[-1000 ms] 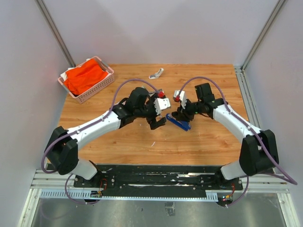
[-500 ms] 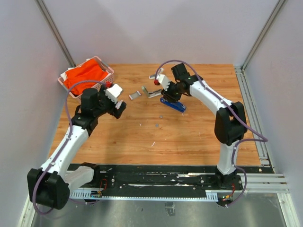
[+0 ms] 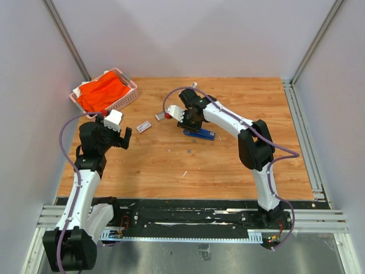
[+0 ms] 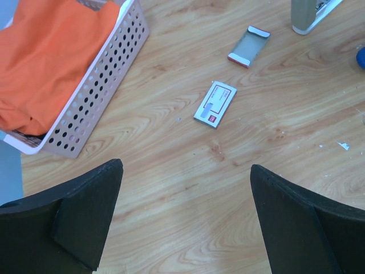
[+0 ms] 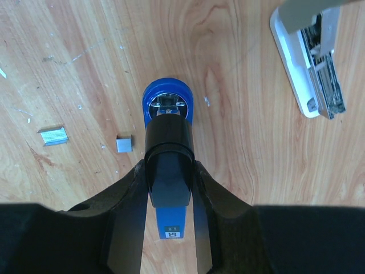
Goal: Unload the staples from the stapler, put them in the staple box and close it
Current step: Unload the staple at the center of the board.
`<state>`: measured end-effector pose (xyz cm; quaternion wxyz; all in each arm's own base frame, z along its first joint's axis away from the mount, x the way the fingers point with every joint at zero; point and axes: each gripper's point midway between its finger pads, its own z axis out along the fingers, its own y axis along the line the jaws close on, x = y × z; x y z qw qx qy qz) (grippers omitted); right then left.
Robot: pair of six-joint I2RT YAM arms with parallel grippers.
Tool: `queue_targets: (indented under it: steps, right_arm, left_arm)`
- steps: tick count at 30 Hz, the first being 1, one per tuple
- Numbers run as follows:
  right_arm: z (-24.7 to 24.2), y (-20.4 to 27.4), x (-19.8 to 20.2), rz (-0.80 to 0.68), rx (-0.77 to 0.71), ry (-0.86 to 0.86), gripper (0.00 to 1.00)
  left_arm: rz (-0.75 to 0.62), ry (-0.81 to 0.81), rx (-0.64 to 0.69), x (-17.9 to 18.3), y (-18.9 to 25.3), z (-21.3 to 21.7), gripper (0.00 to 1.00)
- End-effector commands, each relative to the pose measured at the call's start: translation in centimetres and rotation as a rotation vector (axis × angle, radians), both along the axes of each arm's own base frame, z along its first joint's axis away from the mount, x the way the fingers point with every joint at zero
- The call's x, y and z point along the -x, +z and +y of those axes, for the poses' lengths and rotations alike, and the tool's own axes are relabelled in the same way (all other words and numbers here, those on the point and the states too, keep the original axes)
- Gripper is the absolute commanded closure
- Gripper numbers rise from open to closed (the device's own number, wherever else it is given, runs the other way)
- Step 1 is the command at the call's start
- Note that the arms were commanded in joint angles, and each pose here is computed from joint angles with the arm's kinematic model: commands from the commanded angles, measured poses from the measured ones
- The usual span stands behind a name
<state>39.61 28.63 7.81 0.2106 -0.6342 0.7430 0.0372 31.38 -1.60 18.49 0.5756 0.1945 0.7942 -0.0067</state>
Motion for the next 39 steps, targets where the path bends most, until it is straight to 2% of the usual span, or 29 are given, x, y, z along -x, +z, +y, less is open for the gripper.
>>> queue_targets:
  steps: [1,10,28,34,39]
  right_arm:
    - [0.8,0.8,-0.5,-0.048,0.042,0.042,1.0]
    - [2.1,-0.9,2.6,0.011,0.083,0.132,1.0]
    - [1.9,-0.9,12.0,0.141,0.087,0.153,0.99]
    - [1.5,-0.2,10.8,0.091,0.107,0.102,1.0]
    - [1.3,4.0,9.5,0.06,-0.026,0.085,1.0]
  left_arm:
    - [-0.061,0.005,0.017,-0.4,1.7,0.1,0.02]
    - [-0.06,0.01,0.015,-0.4,1.4,0.2,0.02]
    - [-0.062,-0.021,0.023,-0.2,1.3,-0.4,0.02]
    - [-0.067,-0.095,0.024,-0.2,1.4,-1.5,0.02]
    - [-0.047,-0.202,0.047,-0.9,1.6,-3.2,0.02]
